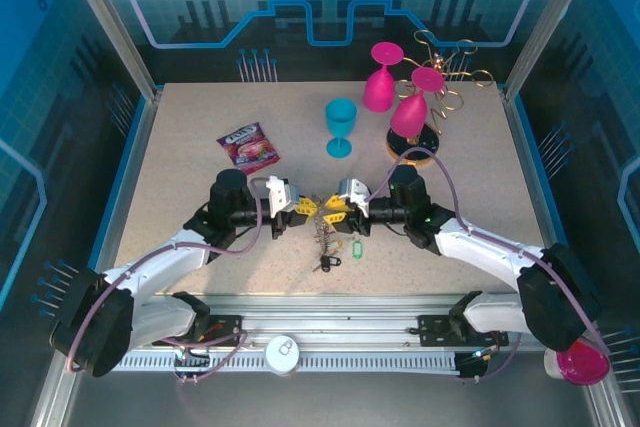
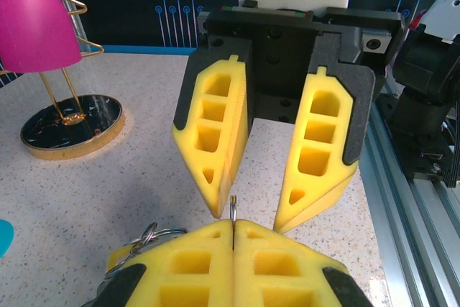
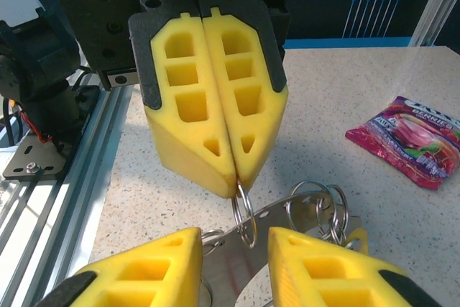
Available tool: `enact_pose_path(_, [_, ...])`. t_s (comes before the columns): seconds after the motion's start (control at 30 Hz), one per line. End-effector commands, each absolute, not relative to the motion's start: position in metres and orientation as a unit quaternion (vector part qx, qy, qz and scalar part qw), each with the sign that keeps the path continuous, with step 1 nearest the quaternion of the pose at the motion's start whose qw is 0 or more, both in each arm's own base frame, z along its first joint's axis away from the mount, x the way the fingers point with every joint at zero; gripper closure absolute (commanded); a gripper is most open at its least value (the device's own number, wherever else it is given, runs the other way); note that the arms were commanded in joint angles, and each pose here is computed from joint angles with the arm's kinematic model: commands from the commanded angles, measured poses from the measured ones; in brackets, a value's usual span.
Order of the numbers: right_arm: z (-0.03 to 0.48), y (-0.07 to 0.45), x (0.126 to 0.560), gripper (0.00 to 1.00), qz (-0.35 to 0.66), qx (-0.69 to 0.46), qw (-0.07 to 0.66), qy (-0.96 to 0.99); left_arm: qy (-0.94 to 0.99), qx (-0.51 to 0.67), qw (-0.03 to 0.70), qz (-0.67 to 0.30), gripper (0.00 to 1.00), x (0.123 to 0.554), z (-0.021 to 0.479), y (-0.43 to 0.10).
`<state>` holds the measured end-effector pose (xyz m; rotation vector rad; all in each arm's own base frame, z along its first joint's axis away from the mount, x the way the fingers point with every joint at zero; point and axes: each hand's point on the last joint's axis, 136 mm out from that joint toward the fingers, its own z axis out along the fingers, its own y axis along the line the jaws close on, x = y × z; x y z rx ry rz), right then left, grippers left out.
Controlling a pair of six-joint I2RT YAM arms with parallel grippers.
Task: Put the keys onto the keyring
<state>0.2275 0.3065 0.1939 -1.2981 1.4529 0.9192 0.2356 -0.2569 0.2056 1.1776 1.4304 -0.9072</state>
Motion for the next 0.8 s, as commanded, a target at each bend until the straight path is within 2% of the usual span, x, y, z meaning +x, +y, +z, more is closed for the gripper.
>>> enact_pose_path(0.0, [0.214,0.317,0.230,0.73,0.384,-0.534,0.496,0.567,0.560,0.507,0.527,-0.388,1.00,0.226,0.217,-0.260])
enact_pose_path(0.1, [0.213,0.319,0.230,0.82,0.387,-0.536,0.493,0.566,0.560,0.508,0.528,-0.388,1.00,0.226,0.216,-0.260])
enact_pose_path(0.23, [0.213,0.319,0.229,1.00,0.390,-0.538,0.491,0.564,0.563,0.508,0.528,-0.383,1.00,0.227,0.215,-0.259])
enact_pose_path(0.37, [0.215,0.317,0.225,1.00,0.384,-0.553,0.482,0.561,0.581,0.509,0.520,-0.364,1.00,0.232,0.206,-0.257])
enact_pose_path(0.43, [0.213,0.315,0.222,1.00,0.375,-0.565,0.468,0.567,0.594,0.521,0.502,-0.352,0.90,0.231,0.199,-0.255])
enact_pose_path(0.5, [0.209,0.313,0.220,1.00,0.360,-0.581,0.453,0.572,0.601,0.531,0.488,-0.344,0.86,0.229,0.194,-0.255])
enact_pose_path(0.77, [0.206,0.317,0.215,1.00,0.301,-0.642,0.404,0.578,0.604,0.547,0.475,-0.332,0.85,0.229,0.192,-0.257])
